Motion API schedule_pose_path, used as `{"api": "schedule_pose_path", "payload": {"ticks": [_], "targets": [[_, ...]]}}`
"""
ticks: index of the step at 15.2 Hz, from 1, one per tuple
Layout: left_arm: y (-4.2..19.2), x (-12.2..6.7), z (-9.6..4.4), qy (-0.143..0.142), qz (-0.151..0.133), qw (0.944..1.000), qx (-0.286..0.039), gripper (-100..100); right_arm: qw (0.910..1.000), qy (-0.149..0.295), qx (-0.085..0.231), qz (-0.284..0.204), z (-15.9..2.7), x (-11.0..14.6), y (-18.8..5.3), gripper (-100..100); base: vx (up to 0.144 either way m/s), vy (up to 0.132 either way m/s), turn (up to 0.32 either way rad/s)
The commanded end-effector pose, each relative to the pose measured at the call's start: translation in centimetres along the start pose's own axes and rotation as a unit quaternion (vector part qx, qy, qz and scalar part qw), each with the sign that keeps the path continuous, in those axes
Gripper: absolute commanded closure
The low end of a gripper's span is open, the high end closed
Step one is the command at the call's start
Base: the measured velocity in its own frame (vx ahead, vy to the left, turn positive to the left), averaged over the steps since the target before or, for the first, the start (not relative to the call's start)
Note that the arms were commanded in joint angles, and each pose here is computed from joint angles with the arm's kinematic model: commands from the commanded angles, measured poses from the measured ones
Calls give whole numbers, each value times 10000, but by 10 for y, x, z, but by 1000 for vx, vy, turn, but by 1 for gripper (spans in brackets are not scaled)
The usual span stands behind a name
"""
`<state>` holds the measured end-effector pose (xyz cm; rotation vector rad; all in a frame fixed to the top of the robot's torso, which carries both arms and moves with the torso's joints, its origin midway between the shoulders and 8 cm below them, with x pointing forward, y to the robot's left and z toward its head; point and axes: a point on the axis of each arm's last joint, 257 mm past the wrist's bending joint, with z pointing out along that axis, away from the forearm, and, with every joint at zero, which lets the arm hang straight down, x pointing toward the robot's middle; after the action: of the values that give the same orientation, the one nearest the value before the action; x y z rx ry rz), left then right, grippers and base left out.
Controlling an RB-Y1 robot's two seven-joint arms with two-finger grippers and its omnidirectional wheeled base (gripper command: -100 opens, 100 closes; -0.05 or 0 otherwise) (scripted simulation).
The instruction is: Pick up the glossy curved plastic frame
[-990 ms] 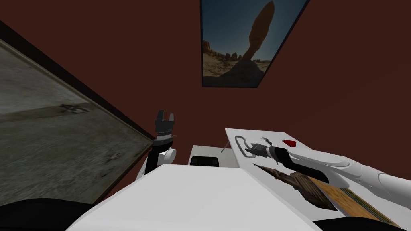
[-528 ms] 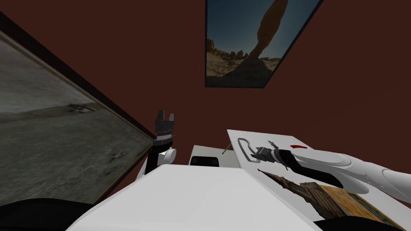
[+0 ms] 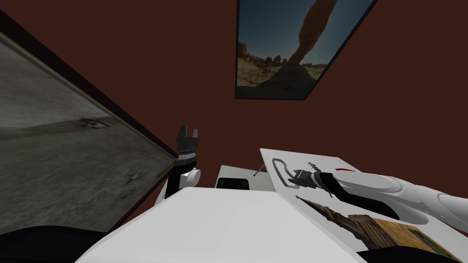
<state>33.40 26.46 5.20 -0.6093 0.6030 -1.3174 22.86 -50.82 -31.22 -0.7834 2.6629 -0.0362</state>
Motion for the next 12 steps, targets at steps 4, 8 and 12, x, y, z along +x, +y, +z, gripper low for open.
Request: {"api": "schedule_pose_path", "payload": {"ticks": [4, 8, 12], "targets": [[0, 0, 0, 0, 0, 10000, 0, 0, 10000, 2, 24, -21, 3, 7, 0, -100, 15, 5, 29], [0, 0, 0, 0, 0, 10000, 0, 0, 10000, 7, 52, 65, 7, 21, 2, -100, 21, 4, 65], [0, 0, 0, 0, 0, 10000, 0, 0, 9999, 12, 62, 90, 9, 26, 4, 100, 12, 4, 33]]}}
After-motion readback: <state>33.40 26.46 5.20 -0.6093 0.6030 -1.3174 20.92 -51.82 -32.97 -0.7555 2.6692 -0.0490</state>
